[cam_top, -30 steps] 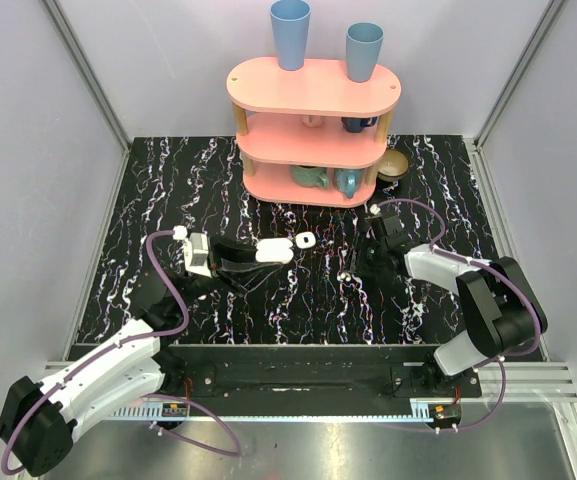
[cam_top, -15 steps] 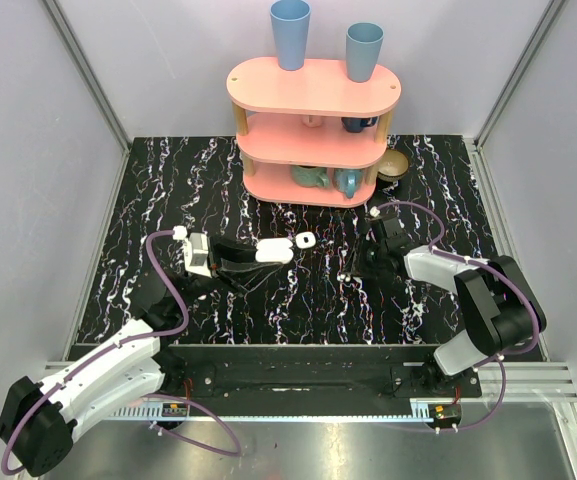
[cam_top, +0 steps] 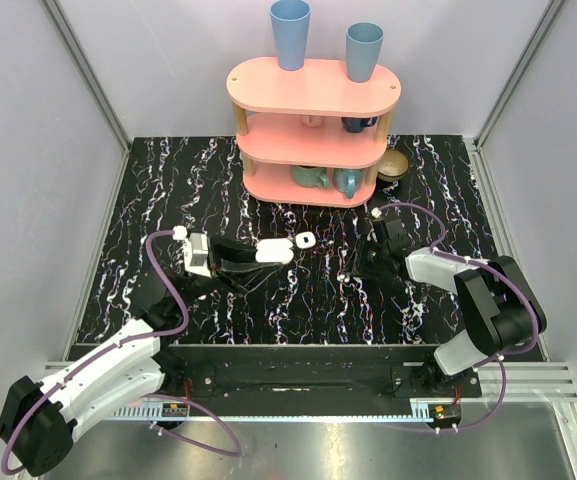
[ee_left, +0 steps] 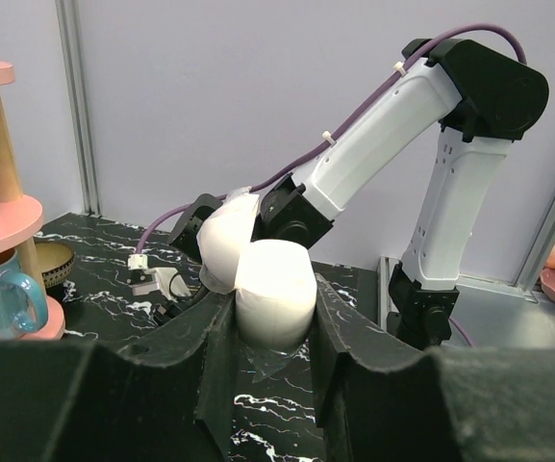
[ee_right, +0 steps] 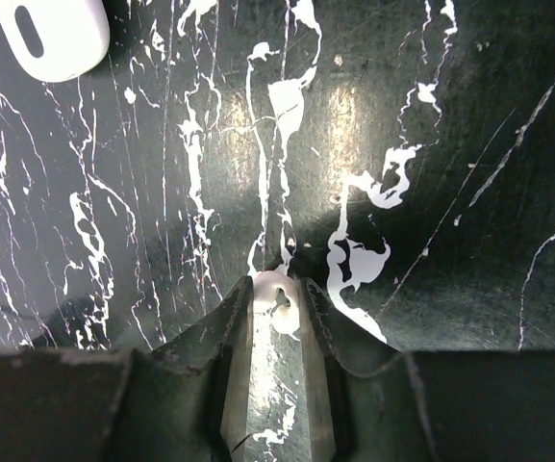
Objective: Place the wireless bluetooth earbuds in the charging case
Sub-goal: Pick up the right earbud from the center of the board.
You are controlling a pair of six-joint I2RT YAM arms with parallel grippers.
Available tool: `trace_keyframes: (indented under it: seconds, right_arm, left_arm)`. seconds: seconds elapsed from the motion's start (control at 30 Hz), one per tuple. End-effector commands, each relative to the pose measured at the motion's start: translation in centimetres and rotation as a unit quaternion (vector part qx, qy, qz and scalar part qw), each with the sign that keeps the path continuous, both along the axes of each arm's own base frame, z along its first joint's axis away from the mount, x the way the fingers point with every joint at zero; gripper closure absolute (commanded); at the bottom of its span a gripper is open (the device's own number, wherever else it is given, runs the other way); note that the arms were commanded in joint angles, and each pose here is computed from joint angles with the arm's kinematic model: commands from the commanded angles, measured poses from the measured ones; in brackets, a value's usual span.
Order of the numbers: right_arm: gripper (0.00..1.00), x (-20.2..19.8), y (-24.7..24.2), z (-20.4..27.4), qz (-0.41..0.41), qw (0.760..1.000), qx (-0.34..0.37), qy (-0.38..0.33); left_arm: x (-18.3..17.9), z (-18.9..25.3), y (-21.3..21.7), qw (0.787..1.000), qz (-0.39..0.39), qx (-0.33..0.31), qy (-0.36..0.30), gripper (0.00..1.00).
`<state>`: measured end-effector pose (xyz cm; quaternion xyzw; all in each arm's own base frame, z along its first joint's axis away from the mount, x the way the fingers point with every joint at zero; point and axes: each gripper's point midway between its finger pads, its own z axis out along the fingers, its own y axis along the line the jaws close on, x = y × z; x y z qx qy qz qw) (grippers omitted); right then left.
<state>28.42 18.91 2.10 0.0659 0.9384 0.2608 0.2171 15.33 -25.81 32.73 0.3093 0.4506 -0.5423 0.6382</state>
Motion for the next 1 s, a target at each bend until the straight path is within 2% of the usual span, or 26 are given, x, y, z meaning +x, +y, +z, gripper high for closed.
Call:
trace_keyframes:
  seconds: [0.0,0.27,0.63,0.97]
  right_arm:
    - [0.69,-0.9,0.4,0.1,0.01,1.0,0.017,0.006]
    - [0.68,-1.4,0.8,-0.2,0.017,0.999,0.028,0.01]
    - [0.85,-1.4,1.3,1.4,0.03,0.998,0.049,-0.01]
    - [0.97,-1.5,2.7,6.4,0.076,0.99,0.099,-0.066]
  left_arm:
    - [-0.7,2.1,0.3,0.999,-0.009,-0.023,-0.031,1.0]
    - [-0.6,1.9,0.3,0.999,-0.008,-0.023,-0.028,1.0]
    - [-0.5,1.9,0.4,0.999,-0.003,-0.025,-0.025,1.0]
    - [-0.4,1.8,0.5,0.999,0.0,-0.027,-0.023,1.0]
